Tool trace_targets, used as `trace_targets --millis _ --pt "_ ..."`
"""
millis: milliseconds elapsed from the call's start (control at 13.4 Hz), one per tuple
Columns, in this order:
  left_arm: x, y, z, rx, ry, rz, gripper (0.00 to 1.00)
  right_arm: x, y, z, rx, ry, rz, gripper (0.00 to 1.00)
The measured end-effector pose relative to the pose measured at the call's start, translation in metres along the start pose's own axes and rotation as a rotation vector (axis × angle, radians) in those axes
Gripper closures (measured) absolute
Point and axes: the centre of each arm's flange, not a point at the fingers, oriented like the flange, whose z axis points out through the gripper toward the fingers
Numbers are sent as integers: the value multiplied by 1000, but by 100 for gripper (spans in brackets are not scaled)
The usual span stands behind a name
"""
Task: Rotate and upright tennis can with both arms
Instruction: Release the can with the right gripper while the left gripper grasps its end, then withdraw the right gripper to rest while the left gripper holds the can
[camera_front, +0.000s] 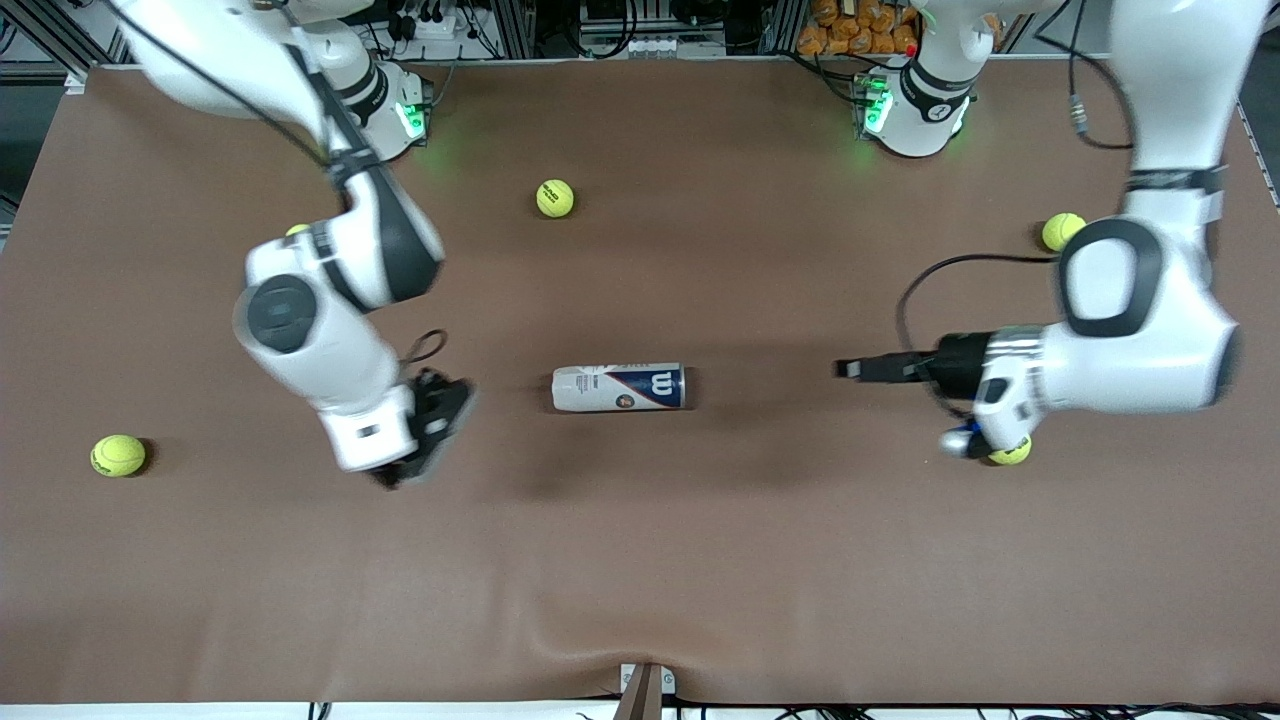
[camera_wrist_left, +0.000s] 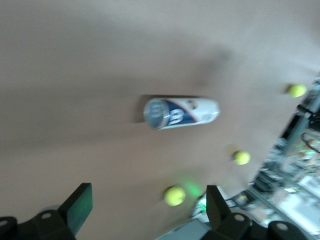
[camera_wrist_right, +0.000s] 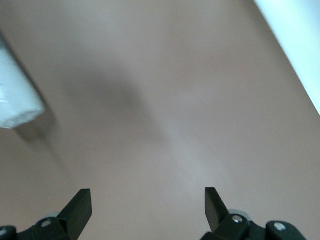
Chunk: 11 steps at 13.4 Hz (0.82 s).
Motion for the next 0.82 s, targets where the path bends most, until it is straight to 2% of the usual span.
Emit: trace_targets --millis 223,372,596,819 --pt "16 -6 74 -189 -63 -95 0 -68 30 -49 -18 -37 254 0" --pt "25 -22 115 -311 -99 -114 0 -104 23 -94 -7 -103 438 0" --pt "36 -77 172 -471 -99 -58 0 -128 -3 -151 -9 -179 697 0" --pt "36 -106 214 -550 -85 -26 2 -139 -7 -183 -11 -215 819 0"
